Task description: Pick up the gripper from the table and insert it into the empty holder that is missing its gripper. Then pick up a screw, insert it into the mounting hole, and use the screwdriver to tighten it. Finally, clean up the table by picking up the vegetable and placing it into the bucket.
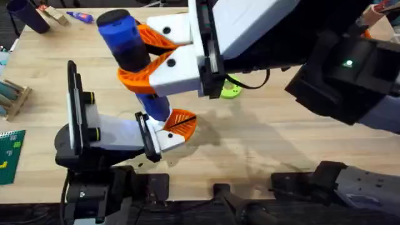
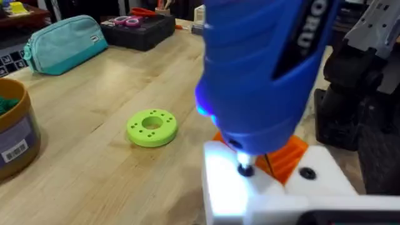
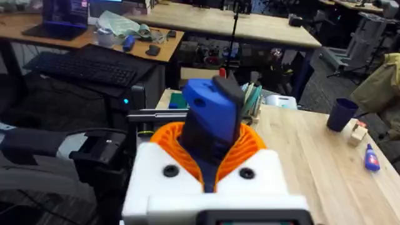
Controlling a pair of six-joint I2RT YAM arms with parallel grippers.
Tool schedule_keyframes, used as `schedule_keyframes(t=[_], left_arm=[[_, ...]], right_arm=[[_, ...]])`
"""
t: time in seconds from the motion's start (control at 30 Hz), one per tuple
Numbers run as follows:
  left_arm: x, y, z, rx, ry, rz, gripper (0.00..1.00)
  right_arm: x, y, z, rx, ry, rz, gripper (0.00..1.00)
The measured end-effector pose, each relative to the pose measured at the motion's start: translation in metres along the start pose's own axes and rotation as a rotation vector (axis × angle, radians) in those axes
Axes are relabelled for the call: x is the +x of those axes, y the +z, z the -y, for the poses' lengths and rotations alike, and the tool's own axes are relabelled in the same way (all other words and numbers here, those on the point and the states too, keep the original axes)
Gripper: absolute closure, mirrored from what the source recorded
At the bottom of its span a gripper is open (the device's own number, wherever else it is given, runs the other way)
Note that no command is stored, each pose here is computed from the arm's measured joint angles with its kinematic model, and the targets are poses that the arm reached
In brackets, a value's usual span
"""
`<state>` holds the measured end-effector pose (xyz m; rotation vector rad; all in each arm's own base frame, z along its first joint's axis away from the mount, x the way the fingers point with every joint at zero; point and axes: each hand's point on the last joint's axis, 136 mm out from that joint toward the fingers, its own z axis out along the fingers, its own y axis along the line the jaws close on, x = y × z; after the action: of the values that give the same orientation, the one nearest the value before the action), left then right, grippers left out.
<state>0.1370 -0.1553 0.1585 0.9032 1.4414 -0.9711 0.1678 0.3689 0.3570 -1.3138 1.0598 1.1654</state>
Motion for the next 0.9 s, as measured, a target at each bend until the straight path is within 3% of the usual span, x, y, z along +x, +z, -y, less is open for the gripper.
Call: schedule_keyframes(t=[0.23,0.5,0.6,0.9], left_arm=[[0.0,0.0,0.0,0.0,0.0,0.0,0.989],[0.0,0.0,0.0,-0.001,0.0,0.0,0.989],[0.0,0.0,0.0,-0.001,0.0,0.0,0.989],[0.0,0.0,0.0,0.0,0.0,0.0,0.989]], right_arm=[[-0.01,0.0,0.005,0.013,-0.017,-0.052,0.944],[-0.104,-0.011,0.022,0.087,-0.247,0.06,0.946],[-0.127,-0.015,0.02,0.094,-0.31,0.088,0.946],[-0.106,-0.013,0.02,0.079,-0.257,0.006,0.946]])
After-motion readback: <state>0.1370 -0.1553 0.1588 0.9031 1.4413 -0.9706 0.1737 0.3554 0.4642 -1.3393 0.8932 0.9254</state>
